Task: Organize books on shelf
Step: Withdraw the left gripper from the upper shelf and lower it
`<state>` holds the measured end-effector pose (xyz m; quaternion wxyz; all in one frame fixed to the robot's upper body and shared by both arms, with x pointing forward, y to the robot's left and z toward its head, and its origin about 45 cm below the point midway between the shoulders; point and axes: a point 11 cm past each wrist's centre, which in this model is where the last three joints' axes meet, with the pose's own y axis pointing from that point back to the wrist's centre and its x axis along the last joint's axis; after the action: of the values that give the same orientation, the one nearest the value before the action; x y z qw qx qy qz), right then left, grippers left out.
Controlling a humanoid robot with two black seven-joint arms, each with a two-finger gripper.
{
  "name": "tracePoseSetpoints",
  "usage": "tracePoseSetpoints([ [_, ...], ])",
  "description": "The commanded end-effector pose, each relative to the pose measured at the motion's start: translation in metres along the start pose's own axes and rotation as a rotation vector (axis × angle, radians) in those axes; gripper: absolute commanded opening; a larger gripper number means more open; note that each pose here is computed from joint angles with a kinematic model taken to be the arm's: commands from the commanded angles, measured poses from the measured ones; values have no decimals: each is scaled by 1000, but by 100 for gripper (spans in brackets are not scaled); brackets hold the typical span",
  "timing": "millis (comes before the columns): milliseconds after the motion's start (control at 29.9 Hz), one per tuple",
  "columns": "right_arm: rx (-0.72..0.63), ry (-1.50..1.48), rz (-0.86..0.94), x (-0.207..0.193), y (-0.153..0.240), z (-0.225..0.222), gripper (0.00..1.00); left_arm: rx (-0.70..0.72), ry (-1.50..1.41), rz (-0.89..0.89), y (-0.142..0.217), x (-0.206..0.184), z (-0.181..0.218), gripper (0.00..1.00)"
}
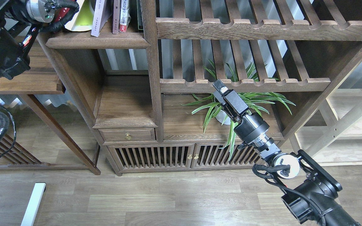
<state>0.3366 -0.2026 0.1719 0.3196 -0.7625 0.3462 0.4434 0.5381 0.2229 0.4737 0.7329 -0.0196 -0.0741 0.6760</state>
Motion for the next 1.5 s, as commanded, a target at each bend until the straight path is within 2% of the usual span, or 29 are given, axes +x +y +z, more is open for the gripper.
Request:
tracePoseSetpoints([
  [0,-3,6,2,1,0,0,91,-94,18,0,3,8,19,99],
  [267,-1,-4,-1,0,-1,3,92,-203,102,-86,15,0,45,99],
  [434,0,-13,-5,-1,-3,6,92,-235,153,-326,25,-7,57,99],
  [568,8,-21,-10,-2,-4,6,92,-291,215,-509,42,4,61,99],
  [735,11,-66,-42,-10,-15,22,92,-354,247,-579,66,25,82,99],
  [869,16,-107,-74,-19,-27,36,92,-386,344,-700,86,16,87,99],
  [936,18,-122,-92,-24,-33,41,92,-381,418,-773,97,7,76,99],
  [1203,6,-105,-147,-41,-49,42,92,-308,766,-874,145,-38,0,98],
  [1471,-3,-64,-216,-63,-70,31,92,-132,926,-804,184,-57,-95,99],
])
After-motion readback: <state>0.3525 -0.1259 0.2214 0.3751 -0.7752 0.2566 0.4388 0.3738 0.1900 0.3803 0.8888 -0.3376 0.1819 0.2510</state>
